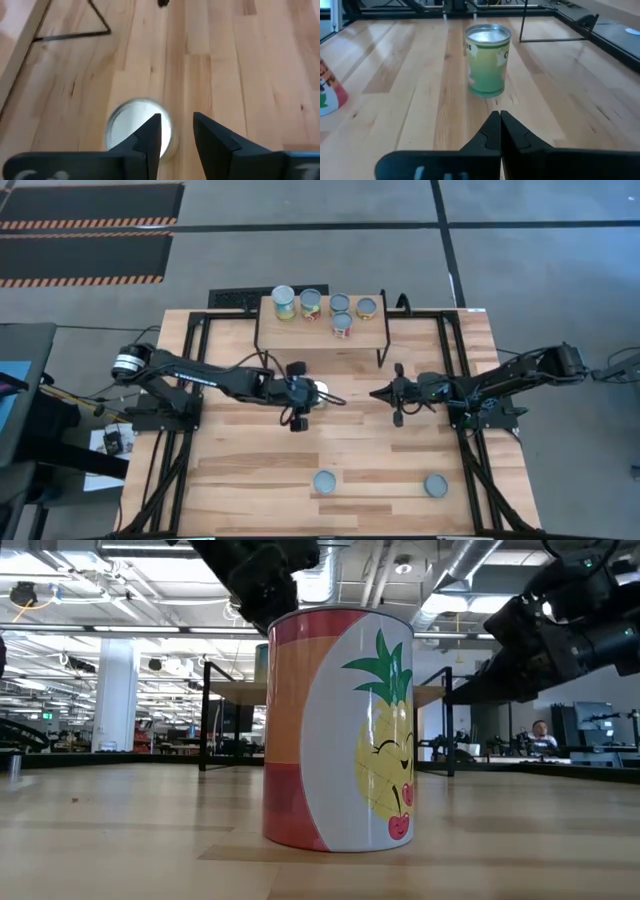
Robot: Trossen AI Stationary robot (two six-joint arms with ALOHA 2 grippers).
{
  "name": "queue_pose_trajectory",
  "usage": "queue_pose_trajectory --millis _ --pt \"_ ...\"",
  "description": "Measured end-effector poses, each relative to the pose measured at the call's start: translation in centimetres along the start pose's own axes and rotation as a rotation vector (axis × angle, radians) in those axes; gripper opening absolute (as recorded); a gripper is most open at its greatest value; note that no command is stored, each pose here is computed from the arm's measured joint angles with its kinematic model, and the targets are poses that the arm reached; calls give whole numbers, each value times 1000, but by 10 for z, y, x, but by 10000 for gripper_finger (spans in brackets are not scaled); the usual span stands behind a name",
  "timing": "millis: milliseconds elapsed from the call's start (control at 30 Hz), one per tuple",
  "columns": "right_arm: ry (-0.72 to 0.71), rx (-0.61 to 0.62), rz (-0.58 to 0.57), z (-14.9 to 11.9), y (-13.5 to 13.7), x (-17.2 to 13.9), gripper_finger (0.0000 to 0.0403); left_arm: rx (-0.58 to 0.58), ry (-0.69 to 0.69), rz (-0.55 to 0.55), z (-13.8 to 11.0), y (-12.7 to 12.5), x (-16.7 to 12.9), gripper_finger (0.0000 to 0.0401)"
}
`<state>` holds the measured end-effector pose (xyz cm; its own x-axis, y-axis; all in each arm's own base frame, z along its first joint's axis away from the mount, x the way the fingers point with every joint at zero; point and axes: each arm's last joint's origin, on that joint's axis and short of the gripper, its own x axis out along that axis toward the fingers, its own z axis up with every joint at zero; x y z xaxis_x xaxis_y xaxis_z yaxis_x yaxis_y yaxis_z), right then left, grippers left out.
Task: Pick and place cans onto a shelf
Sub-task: Put the canned oranges on the shelf aligned with the canned carrots
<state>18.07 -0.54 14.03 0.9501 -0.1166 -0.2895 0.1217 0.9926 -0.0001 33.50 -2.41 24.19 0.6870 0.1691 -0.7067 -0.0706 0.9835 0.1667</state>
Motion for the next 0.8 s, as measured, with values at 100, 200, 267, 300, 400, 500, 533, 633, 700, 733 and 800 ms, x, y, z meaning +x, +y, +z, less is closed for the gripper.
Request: queue_pose_trajectory --millis 100,200,267,300,400,500,533,633,700,733,800 --pt "1 -2 0 -1 0 -1 12 21 29 -6 -2 -4 6 109" --pt "3 -3 0 -4 0 -2 12 63 46 -3 -4 -6 13 110" --pt "-16 -5 0 -3 0 -2 11 90 50 22 -5 -7 20 110" --pt "-29 -8 1 -2 0 -2 11 102 68 40 -7 -7 24 110" --pt "-50 -25 0 0 0 -3 12 123 89 78 -10 -8 30 110" --pt "-87 -38 0 4 0 -3 14 141 120 83 -14 -8 36 108" --pt "-95 -40 0 4 0 -3 14 140 115 81 -14 -9 38 106" --pt "-121 -50 -1 7 0 -3 14 143 125 88 -16 -10 43 91" --pt "-161 -50 -2 11 0 -4 13 156 131 96 -17 -10 47 75" --pt "-179 -50 -2 12 0 -4 13 164 130 101 -17 -10 48 66" --pt "-198 -48 0 14 0 -4 14 179 130 99 -17 -10 48 47"
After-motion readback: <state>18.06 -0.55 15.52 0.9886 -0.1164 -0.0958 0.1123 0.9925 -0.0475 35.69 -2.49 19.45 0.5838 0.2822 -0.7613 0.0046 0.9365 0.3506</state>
